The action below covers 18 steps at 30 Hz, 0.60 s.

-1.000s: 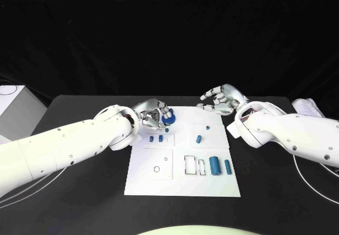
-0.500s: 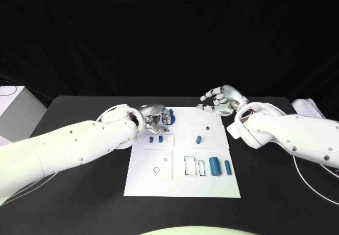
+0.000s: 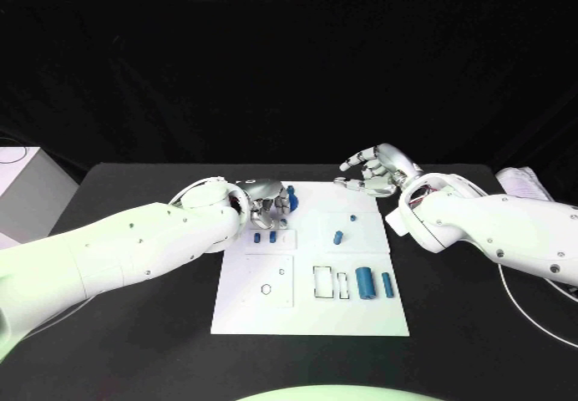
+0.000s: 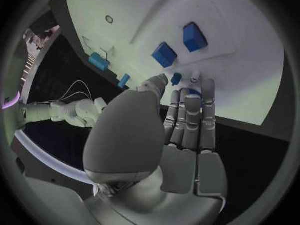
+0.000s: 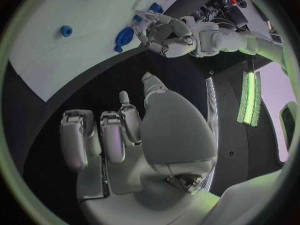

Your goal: Assemble the parts on the task board

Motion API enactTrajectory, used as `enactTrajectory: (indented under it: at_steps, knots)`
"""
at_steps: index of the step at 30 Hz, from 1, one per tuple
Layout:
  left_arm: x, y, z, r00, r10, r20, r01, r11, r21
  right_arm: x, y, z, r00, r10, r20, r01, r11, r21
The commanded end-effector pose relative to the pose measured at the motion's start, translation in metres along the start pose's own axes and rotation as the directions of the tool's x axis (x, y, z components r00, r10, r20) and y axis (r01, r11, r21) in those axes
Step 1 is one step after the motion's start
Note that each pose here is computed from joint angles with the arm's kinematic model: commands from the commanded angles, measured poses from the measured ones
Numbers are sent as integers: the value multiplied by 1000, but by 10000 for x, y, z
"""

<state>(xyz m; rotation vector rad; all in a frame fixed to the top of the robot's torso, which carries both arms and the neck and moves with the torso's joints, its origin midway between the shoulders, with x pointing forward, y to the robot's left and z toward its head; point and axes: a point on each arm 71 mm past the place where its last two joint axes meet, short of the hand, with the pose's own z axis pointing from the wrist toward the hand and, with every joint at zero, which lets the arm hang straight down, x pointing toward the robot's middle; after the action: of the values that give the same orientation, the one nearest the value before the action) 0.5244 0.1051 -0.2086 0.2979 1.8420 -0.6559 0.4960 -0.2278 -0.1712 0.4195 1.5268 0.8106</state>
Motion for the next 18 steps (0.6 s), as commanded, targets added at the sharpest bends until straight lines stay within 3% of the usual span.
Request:
enactTrajectory:
  at_steps: [1,18]
  knots:
    - [5,-19,16,1000,26,-4,-26,1000,-5,11,23,-1,1000,-19,-5,19,999,-26]
    - [42,-53,58,999,26,-38,-26,1000,-2,20,24,-1,1000,-21,-14,21,999,-24]
